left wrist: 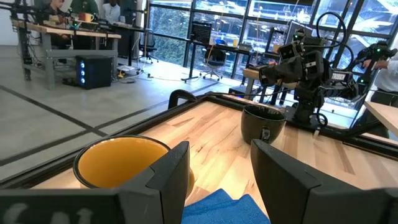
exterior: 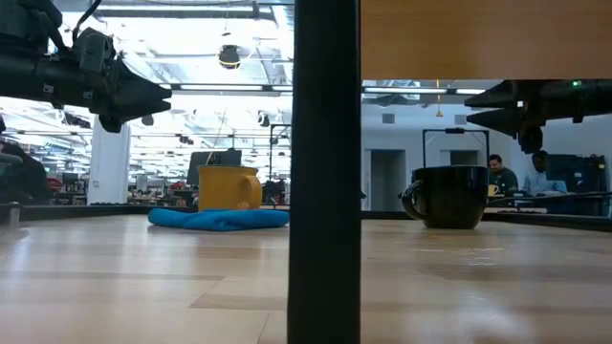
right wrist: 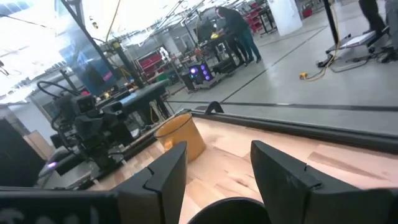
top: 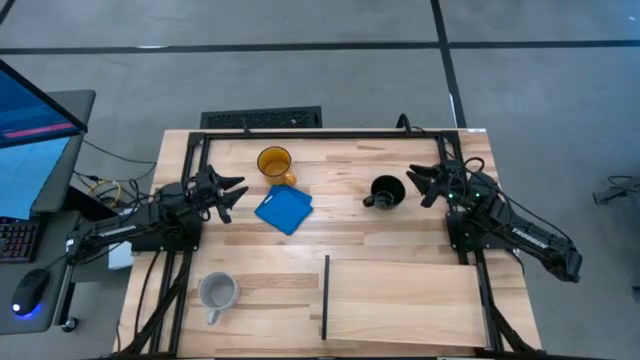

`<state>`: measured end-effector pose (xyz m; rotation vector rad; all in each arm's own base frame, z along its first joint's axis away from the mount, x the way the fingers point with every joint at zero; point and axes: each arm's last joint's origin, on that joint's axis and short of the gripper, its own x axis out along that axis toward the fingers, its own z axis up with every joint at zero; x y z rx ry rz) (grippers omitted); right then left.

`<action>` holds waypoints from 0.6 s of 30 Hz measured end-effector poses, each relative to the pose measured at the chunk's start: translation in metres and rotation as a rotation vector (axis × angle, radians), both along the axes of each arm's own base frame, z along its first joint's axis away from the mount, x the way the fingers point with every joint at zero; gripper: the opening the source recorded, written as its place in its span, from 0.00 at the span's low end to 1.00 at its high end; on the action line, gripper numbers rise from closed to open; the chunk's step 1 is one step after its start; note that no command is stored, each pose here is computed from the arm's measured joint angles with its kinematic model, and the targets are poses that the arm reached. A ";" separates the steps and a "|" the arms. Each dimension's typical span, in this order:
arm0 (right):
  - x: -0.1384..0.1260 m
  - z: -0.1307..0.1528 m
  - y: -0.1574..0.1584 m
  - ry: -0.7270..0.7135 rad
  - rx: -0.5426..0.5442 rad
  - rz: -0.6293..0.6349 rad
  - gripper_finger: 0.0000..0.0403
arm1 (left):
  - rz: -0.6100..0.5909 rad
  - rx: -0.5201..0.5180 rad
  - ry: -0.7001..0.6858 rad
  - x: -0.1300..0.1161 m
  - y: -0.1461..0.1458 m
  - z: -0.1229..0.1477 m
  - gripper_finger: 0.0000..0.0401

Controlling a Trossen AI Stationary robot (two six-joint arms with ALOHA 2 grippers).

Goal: Stack small to large cups/mugs on shelf
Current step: Put the black mug on the shelf

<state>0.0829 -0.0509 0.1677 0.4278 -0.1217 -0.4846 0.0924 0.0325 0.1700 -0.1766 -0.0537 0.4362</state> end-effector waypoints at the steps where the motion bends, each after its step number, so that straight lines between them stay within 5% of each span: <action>1: 0.000 0.000 0.000 -0.008 0.015 0.002 0.50 | 0.000 0.000 0.000 0.000 0.000 0.000 0.40; 18: 0.003 0.006 0.006 -0.103 0.077 0.098 0.50 | 0.002 0.000 0.001 0.000 0.000 0.000 0.40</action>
